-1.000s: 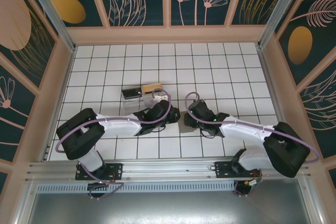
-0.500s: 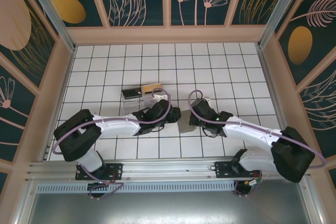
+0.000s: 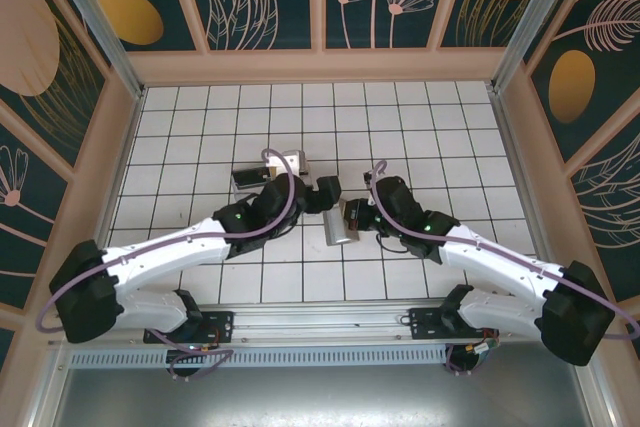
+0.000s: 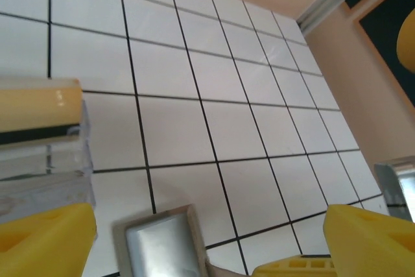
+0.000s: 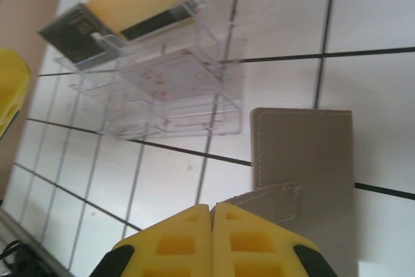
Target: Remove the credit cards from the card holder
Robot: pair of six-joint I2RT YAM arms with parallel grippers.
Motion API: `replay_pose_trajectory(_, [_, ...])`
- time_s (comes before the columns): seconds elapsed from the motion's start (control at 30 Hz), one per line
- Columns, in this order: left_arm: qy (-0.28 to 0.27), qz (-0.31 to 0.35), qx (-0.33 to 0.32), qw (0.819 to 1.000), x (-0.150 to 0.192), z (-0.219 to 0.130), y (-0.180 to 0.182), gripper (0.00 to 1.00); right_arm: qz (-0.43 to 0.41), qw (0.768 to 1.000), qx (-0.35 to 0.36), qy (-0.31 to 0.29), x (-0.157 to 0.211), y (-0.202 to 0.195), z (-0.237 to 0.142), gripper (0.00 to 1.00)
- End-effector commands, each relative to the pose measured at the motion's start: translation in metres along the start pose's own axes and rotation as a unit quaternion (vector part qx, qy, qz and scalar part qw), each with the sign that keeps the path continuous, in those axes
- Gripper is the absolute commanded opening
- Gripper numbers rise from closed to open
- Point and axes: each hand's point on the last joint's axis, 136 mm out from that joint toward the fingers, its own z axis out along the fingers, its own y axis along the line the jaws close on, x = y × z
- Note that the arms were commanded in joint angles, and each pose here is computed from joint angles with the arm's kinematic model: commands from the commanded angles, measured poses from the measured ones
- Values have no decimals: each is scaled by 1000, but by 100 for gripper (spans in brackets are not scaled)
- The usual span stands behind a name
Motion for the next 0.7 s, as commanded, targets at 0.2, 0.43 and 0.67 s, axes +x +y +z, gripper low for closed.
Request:
replay_pose_trajectory(0.2, [-7,23,-34,999,2,-9,21,82,21,999,18,-34,-14,-8,-3,0])
replay_pose_trajectory(0.43, [45,10,-4,999,34,11,15,75,80,977,194,-43,0,-118,-24,0])
replay_pose_trajectory(0.67, [92,5,1,996,66,35,14,66,71,986,148,-24,17,-124,-11,46])
